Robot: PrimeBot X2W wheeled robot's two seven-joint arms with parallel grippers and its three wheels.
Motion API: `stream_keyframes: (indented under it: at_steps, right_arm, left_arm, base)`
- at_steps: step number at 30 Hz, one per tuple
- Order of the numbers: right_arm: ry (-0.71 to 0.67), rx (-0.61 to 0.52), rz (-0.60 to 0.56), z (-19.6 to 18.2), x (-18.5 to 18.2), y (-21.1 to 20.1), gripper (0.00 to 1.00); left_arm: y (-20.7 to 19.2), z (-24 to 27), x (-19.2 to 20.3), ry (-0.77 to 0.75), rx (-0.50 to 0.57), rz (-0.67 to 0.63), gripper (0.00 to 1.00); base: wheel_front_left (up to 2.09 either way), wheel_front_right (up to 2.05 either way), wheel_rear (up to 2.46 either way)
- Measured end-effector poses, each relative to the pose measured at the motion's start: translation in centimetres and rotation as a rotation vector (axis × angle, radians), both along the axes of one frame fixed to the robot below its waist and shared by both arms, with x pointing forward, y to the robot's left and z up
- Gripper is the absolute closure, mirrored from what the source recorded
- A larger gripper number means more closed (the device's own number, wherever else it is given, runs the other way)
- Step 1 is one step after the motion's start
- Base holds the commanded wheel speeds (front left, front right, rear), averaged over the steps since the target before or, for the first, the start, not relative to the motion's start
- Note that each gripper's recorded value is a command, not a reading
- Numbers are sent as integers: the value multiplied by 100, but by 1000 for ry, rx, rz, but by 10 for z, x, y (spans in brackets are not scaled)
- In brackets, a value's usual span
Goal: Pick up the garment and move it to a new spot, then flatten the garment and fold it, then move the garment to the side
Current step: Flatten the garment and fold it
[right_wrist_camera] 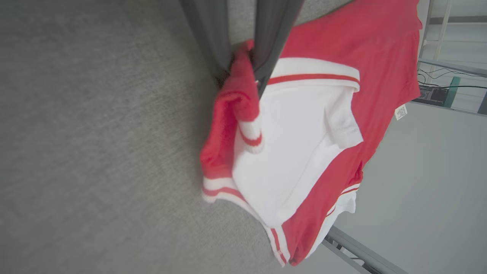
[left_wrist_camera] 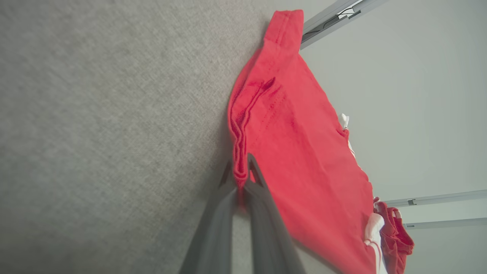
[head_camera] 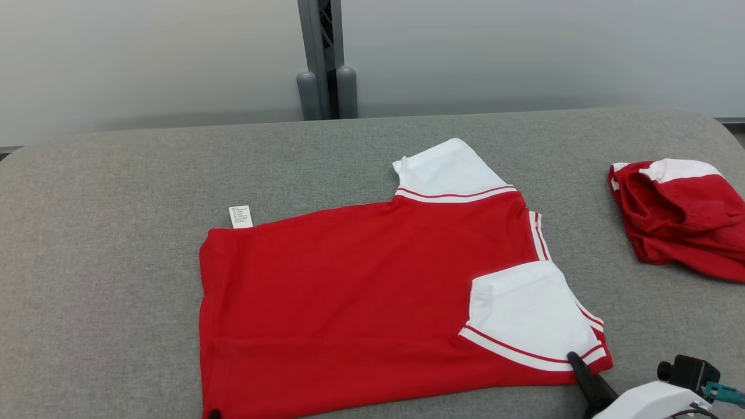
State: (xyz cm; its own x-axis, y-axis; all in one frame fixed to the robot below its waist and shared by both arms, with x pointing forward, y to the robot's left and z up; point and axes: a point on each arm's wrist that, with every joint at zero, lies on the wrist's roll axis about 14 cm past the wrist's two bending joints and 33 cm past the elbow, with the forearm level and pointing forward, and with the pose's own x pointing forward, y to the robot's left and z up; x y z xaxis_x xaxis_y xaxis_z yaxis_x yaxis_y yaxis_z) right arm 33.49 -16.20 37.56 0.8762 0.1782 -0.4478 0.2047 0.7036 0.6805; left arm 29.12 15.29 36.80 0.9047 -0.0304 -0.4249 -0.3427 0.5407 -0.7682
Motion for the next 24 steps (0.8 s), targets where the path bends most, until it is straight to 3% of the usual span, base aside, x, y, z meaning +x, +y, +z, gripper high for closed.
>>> stream_keyframes:
  at_steps: [10, 11, 13, 14, 15, 24]
  right_arm:
    - [22, -12, 23, -3, -4, 9, 100]
    - [22, -17, 23, -3, -4, 9, 77]
    - [27, -22, 17, -4, -6, 8, 32]
    - [28, -27, 14, -5, -7, 6, 0]
    - [26, -30, 8, -4, -7, 4, 0]
    - [4, -66, -69, 2, -13, -25, 0]
  left_arm:
    - [-1, -8, -8, 25, 19, -10, 100]
    - [-1, -8, -9, 25, 20, -9, 85]
    - [0, -8, -9, 23, 24, -6, 39]
    - [1, -8, -9, 21, 26, -5, 4]
    - [2, -7, -8, 17, 32, -5, 0]
    - [23, 8, -4, -35, 126, -11, 0]
  base:
    - [0, 0, 0]
    - [0, 0, 0]
    - [0, 0, 0]
    - [0, 0, 0]
    - [0, 0, 0]
    - [0, 0, 0]
